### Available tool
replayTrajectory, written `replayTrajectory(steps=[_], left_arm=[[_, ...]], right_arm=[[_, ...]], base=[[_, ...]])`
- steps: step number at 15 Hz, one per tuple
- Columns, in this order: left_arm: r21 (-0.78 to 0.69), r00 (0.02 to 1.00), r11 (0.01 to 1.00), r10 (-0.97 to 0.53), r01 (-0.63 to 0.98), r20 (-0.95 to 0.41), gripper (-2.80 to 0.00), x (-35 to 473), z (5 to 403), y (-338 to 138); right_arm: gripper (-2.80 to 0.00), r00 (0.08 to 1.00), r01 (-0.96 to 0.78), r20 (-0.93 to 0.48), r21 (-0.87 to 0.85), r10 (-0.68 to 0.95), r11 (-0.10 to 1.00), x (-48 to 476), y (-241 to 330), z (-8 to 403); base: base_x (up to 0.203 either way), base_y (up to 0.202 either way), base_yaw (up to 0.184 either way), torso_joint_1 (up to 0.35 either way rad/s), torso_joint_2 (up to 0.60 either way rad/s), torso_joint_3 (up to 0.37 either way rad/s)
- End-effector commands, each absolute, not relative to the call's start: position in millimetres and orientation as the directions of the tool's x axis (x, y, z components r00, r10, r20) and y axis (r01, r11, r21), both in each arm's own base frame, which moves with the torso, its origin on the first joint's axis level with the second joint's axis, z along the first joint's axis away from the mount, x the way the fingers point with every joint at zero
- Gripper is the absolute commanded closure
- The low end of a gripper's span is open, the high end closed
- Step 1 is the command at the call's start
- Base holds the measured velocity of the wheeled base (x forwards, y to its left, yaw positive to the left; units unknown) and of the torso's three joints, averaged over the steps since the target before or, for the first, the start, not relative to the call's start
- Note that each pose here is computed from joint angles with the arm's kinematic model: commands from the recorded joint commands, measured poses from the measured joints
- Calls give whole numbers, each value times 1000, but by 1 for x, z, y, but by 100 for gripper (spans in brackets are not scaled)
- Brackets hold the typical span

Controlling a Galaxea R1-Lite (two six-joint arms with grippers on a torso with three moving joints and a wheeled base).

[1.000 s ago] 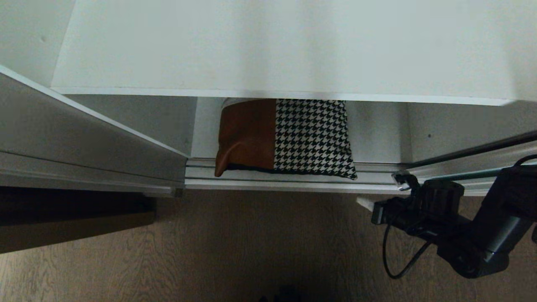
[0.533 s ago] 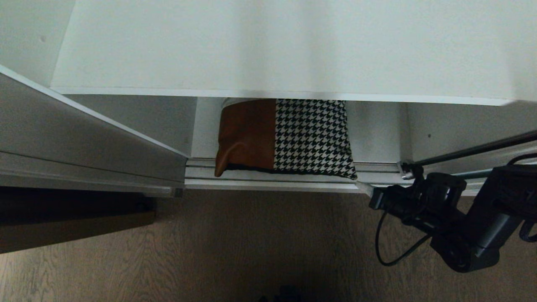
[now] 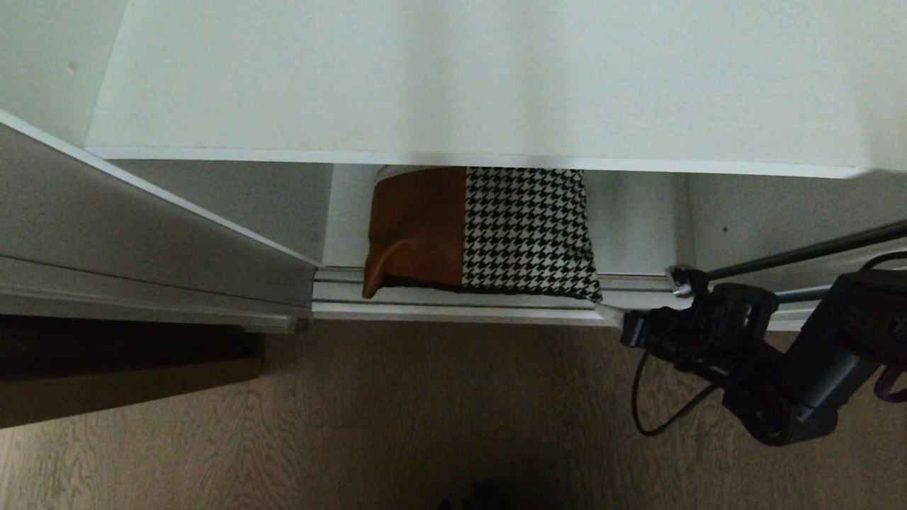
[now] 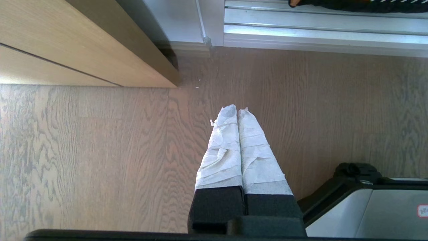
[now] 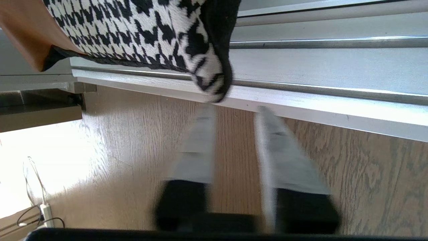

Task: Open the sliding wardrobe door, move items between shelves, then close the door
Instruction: Place the pillow on the higher shelf

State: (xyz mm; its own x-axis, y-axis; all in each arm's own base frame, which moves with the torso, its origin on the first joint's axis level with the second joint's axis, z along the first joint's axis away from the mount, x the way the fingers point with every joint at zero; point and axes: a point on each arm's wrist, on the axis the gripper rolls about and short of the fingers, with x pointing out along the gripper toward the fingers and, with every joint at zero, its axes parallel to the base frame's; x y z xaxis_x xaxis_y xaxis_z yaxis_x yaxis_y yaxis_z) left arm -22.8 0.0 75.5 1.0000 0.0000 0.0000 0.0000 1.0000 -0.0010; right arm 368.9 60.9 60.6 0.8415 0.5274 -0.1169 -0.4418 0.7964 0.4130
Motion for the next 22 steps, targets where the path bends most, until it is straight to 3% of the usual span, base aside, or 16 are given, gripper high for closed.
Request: replayTrajectory(steps=[1,9,16,22], left_arm=[[-2,1000,1000,0,0,-2,0,-23,75,0],[-2,1000,1000,0,0,-2,0,-23,75,0],[-2,1000,1000,0,0,-2,0,-23,75,0],[-2,1000,1000,0,0,-2,0,-23,76,0]], right_arm=[[-280,842,-450,-102,410,530,794,371,61,61],[-280,842,-494,-14,385,540,780,375,61,63],[-280,784,-566,26,442,620,696,395,93,69],[-280,807,-562,83,409,585,718,410,77,77]], base=[[0,0,0,0,0,0],[0,0,0,0,0,0],[0,0,0,0,0,0],[0,0,0,0,0,0]])
